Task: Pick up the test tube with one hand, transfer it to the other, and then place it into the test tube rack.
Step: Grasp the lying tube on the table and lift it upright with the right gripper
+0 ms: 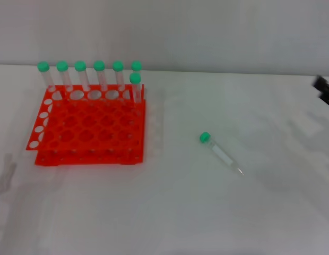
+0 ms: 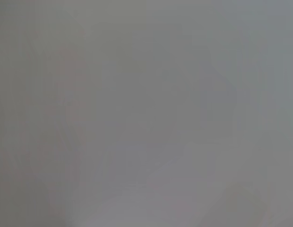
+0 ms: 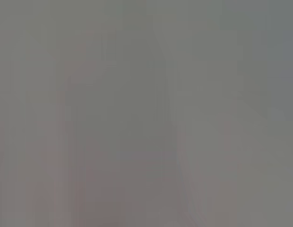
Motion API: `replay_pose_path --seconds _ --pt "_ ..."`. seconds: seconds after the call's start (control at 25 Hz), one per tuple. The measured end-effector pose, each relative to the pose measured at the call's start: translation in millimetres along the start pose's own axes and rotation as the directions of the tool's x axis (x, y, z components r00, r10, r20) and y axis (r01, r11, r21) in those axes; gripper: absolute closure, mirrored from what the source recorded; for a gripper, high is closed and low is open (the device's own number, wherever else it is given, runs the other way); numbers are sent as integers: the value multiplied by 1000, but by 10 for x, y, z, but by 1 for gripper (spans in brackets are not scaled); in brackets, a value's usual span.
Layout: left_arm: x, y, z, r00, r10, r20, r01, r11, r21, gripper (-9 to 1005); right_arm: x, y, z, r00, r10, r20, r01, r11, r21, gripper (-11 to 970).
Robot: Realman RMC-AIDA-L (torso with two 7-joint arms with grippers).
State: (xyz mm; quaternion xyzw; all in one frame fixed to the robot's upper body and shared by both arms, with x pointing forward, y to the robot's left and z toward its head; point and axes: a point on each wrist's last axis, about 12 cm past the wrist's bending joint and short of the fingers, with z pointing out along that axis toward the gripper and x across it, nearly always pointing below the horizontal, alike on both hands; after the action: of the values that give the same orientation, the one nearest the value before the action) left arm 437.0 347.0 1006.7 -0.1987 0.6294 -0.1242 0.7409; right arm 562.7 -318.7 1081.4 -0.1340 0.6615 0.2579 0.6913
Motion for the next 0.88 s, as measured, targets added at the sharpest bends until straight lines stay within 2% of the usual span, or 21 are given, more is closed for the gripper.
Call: replay_pose_path --seconds 0.12,0.2,0.32,0.44,0.64,0.76,0.88 --pt "7 3 -6 1000 1 -6 -1 1000 -1 115 -242 29 292 991 -6 -137 -9 993 -115 307" --pt "10 6 -1 1000 1 -10 -1 1000 -3 115 -429 73 485 963 -43 -266 -3 985 -170 309" --pt "8 -2 17 1000 0 -9 0 1000 2 114 -670 207 698 918 -116 -378 25 971 -236 310" --pt "1 -16 50 1000 0 -6 0 1000 11 114 -896 441 860 848 -197 -493 62 959 -277 312" --pt "-3 -60 120 1000 -6 2 6 1000 29 114 -1209 858 1039 715 -249 -654 85 959 -272 314" --pt "-2 -83 169 1000 -5 2 5 999 39 114 -1278 1140 1142 637 -279 -719 108 955 -276 316" --pt "8 -104 213 1000 -4 -7 4 999 48 115 -1227 1390 1263 551 -297 -780 139 954 -266 317"
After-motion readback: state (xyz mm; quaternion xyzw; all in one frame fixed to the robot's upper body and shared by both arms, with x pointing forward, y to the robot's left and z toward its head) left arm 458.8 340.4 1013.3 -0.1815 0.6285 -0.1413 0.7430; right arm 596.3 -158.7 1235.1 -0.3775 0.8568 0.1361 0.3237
